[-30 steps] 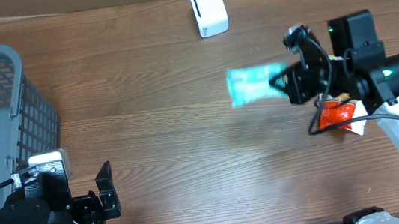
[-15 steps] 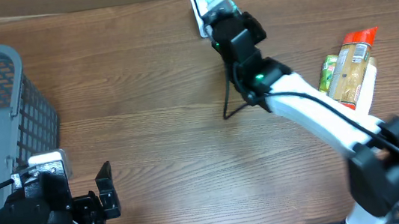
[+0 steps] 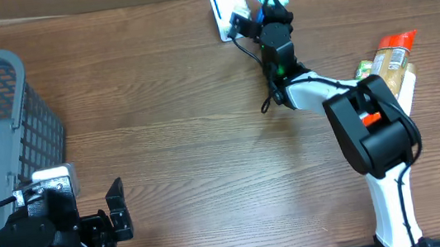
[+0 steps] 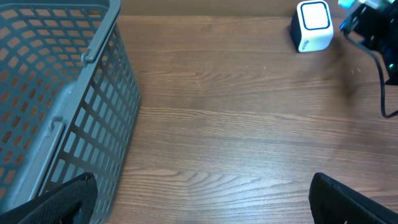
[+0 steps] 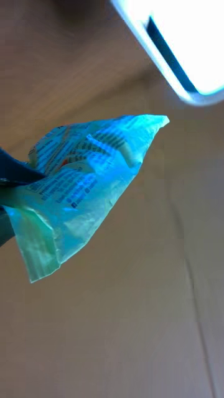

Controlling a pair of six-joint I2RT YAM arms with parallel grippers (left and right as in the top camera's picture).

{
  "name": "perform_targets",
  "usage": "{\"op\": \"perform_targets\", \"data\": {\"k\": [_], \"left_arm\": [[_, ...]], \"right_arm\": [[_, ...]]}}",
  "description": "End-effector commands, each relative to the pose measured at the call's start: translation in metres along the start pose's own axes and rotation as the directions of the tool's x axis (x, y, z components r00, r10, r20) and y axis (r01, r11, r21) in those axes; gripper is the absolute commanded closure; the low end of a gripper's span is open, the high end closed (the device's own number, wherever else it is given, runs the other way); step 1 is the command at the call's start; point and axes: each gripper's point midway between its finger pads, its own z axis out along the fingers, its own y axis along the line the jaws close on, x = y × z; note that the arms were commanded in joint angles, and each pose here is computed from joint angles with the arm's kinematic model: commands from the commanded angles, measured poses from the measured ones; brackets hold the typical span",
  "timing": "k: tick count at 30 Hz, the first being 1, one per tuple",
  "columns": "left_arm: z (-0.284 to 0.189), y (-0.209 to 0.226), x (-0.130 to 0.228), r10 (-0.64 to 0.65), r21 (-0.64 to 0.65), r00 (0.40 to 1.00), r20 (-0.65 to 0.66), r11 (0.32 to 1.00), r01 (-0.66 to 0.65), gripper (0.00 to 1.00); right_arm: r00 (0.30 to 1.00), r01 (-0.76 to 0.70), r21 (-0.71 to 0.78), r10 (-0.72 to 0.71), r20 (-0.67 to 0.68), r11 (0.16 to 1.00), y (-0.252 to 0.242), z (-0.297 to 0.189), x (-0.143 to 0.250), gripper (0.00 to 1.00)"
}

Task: Scan the item barcode
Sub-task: 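Carry the wipes pack to the white scanner and hold it there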

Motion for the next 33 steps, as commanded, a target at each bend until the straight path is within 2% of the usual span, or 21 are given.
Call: {"op": "perform_targets", "data": {"k": [1,8,17,31,33], "left_arm": [[0.002,-0.001,0.000,-0.010,0.004,1.000,-0.005,1.000,0.010,0.00],[0.002,-0.001,0.000,-0.010,0.004,1.000,-0.005,1.000,0.010,0.00],[0.002,-0.001,0.000,-0.009,0.003,1.000,-0.005,1.000,0.009,0.01],[0.002,-0.001,0.000,-0.010,0.003,1.000,-0.005,1.000,0.010,0.00],[0.002,-0.001,0.000,-0.009,0.003,1.000,-0.005,1.000,0.009,0.00]], "right_arm": [[0.995,0.007,0.071,-0.014,0.095,0.997,-0.031,0.000,-0.029,0.96],[0.983,-0.006,0.114,-0.015,0.184,0.993,-0.057,0.001,-0.061,0.96],[0.973,0.071,0.025,-0.075,0.218,0.997,-0.032,-0.007,-0.085,0.96],[0.979,0.063,0.032,-0.068,0.191,0.997,-0.035,-0.008,-0.084,0.96],[0.980,-0.030,0.028,0.024,0.199,0.999,-0.050,-0.013,-0.088,0.96]]}}
